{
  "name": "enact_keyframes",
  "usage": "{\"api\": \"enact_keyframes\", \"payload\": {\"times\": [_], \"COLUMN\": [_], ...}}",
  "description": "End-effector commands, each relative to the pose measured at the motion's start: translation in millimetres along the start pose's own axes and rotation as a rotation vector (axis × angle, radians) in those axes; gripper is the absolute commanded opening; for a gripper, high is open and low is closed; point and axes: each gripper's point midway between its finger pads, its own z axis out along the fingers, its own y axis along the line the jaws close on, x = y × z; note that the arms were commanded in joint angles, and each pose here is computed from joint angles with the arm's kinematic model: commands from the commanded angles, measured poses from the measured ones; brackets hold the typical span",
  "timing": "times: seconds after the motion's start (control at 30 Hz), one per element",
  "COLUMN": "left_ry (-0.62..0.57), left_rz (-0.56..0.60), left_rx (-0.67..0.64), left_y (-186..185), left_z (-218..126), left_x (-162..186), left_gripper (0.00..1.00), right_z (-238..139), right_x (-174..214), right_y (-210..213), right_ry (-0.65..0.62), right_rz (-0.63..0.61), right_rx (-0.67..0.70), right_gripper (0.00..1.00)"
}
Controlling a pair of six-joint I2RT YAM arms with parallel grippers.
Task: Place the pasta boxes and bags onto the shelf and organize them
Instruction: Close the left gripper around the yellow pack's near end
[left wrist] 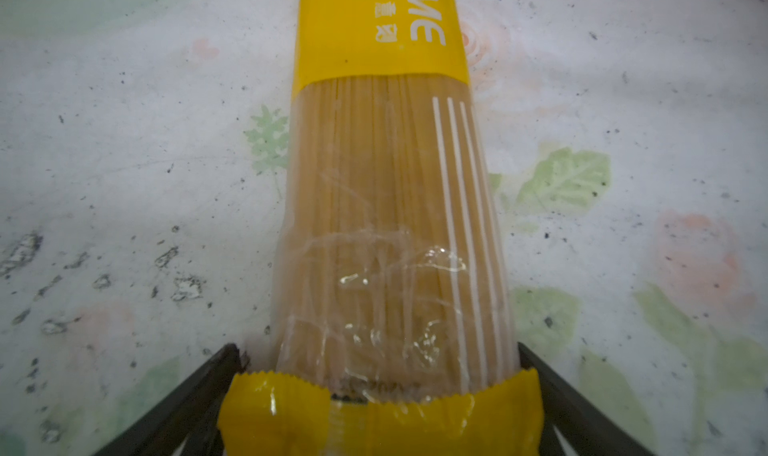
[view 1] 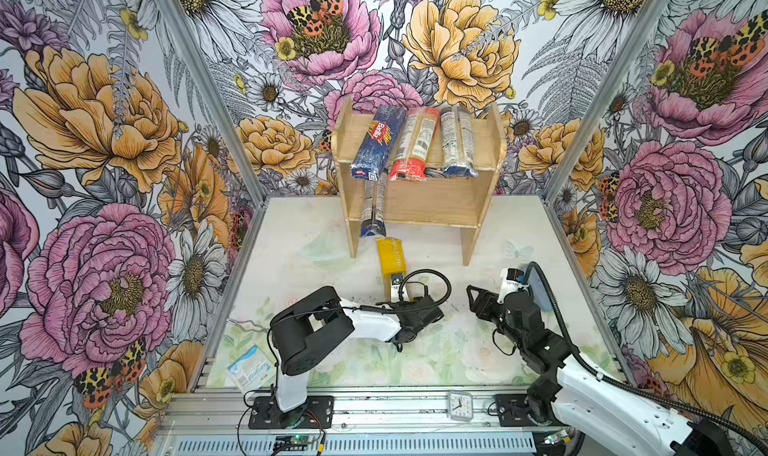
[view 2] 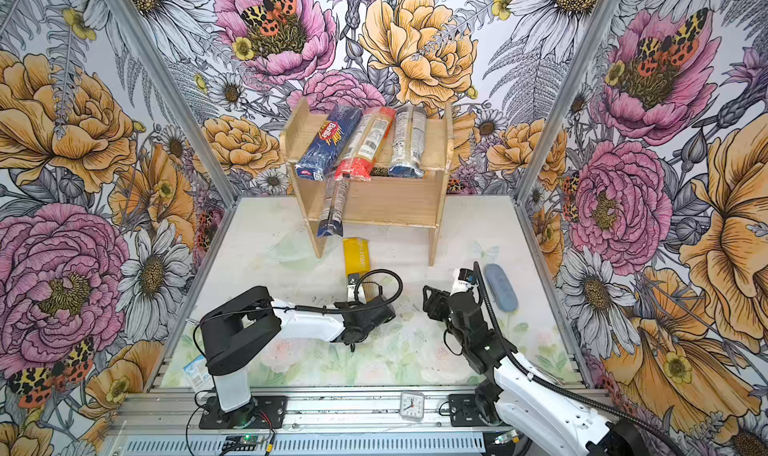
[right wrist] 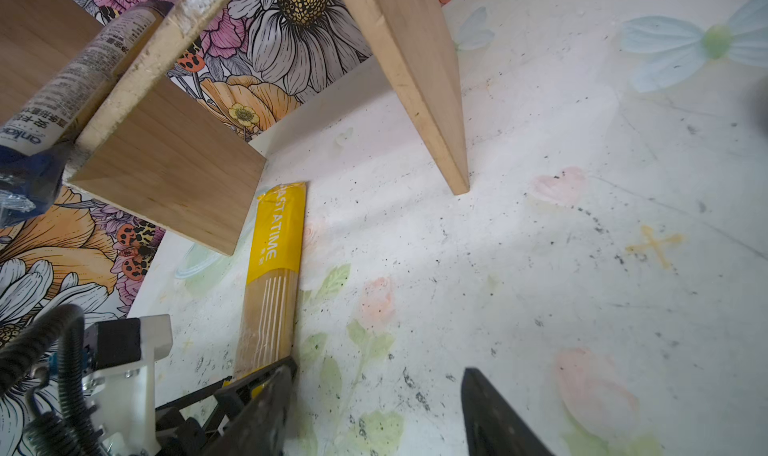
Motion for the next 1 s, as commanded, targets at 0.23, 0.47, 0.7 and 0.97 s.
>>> {"api": "enact_keyframes", "payload": {"times": [0.23,0.47,0.7,0.97], "left_ry": [0.008,0.013,0.017,0.022], "left_rz": [0.079,0.128,0.194,0.228], "left_rx": [-0.122,-0.180,-0.231,-0.228], "left_y": [32,48,61,61], "left_z": [4,7,11,15], "left_x": [11,21,29,35], "left_gripper": [0.99,0.99,0.99,0.99], "right_z": [3,3,4,5], "right_x": [-4,-3,-4,-5], "right_y": [-7,-7,-8,-8], "right_ry": [-0.012,-0.012,-0.016,-0.012], "right_rz": [0.018,0.032,0.036,0.033], "right_rx": [0.041,0.043,0.050,0.056], "right_gripper": [0.66,0.66,0.65,0.66]}}
